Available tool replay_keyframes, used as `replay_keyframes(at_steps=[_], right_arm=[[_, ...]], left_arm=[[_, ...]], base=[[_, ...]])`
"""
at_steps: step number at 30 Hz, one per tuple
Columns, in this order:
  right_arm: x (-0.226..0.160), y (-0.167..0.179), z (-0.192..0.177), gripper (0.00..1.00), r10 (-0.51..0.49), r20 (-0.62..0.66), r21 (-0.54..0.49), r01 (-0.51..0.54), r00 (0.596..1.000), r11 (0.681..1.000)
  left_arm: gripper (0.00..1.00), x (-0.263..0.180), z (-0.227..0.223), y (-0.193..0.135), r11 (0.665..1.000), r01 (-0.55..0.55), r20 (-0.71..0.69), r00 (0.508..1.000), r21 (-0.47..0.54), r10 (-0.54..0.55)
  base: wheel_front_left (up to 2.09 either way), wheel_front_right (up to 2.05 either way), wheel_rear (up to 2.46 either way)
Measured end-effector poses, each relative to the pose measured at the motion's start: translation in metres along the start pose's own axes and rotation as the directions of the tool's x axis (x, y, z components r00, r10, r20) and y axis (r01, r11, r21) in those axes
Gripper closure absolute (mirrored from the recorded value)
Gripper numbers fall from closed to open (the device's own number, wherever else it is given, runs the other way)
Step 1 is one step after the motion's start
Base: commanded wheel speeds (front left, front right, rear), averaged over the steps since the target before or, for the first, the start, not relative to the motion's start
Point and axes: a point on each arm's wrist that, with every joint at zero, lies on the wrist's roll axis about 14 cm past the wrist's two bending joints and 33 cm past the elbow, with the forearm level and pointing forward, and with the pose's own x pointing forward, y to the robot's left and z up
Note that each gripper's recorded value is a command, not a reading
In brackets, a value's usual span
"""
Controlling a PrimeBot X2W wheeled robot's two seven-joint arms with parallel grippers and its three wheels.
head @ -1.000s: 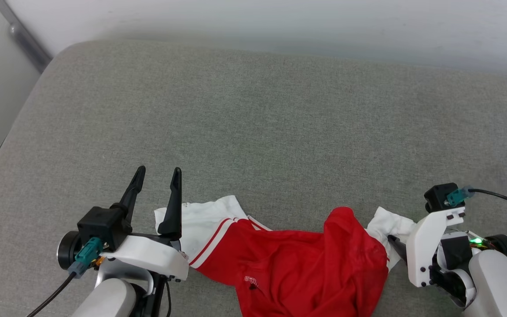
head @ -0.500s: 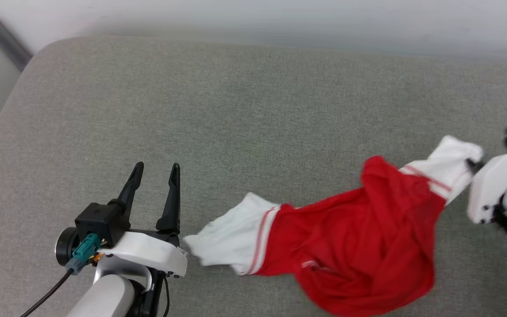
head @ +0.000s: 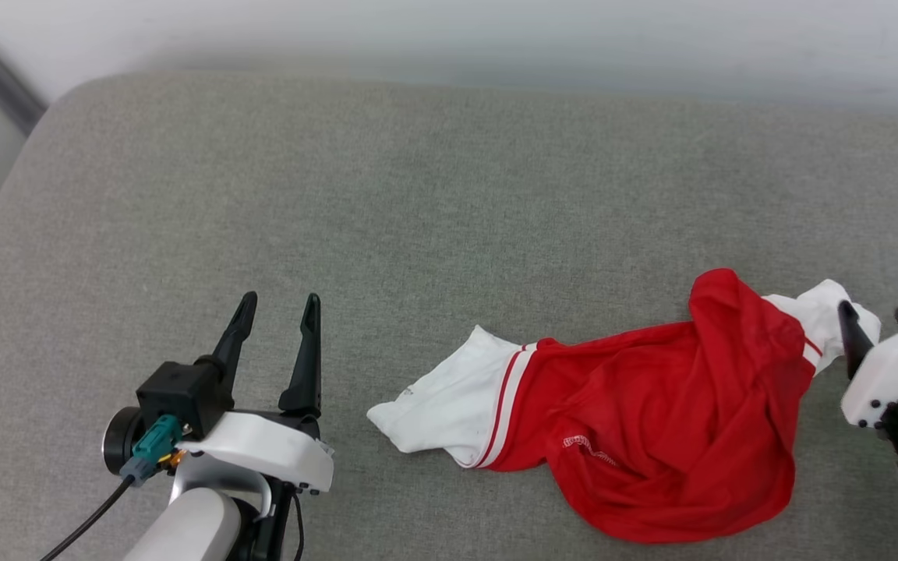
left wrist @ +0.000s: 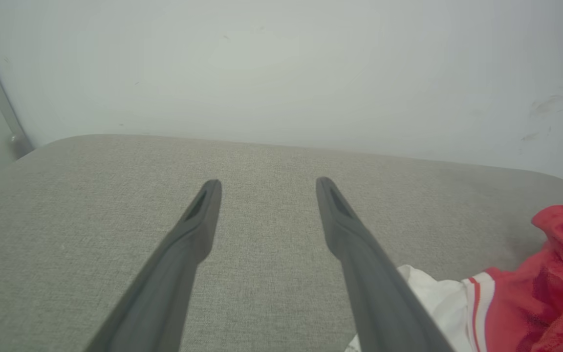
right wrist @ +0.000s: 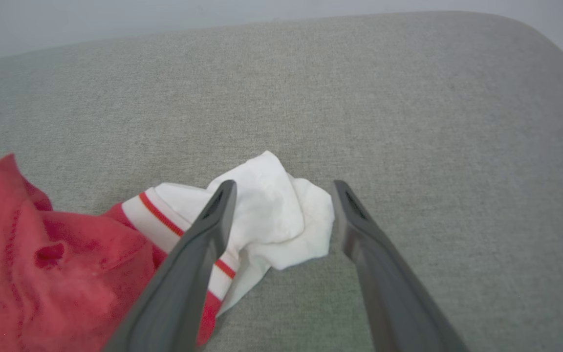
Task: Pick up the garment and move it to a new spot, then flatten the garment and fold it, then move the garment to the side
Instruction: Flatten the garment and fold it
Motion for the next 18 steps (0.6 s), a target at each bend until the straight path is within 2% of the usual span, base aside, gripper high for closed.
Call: replay_keyframes(at_steps=[4, 9, 18], right_arm=[[-0.011, 0.03, 0.029, 0.0, 0.083, 0.075, -0.026, -0.081, 0.994, 0.996], [-0.029, 0.076, 0.04, 0.0, 0.219, 0.011, -0.099, -0.217, 0.976, 0.971], [-0.027, 0.092, -0.001, 0.0, 0.246, -0.294, -0.212, -0.314, 0.924, 0.925]], left_arm=[[0.0, -0.006, 0.003, -0.002, 1.0, 0.002, 0.008, 1.0, 0.001, -0.002], [0.0, -0.009, 0.01, -0.01, 1.0, 0.024, 0.02, 1.0, -0.004, -0.024], [0.0, -0.003, 0.006, -0.007, 1.0, 0.018, 0.011, 1.0, -0.003, -0.018]], base=[[0.0, 0.0, 0.0], [0.0, 0.0, 0.0], [0.0, 0.0, 0.0]])
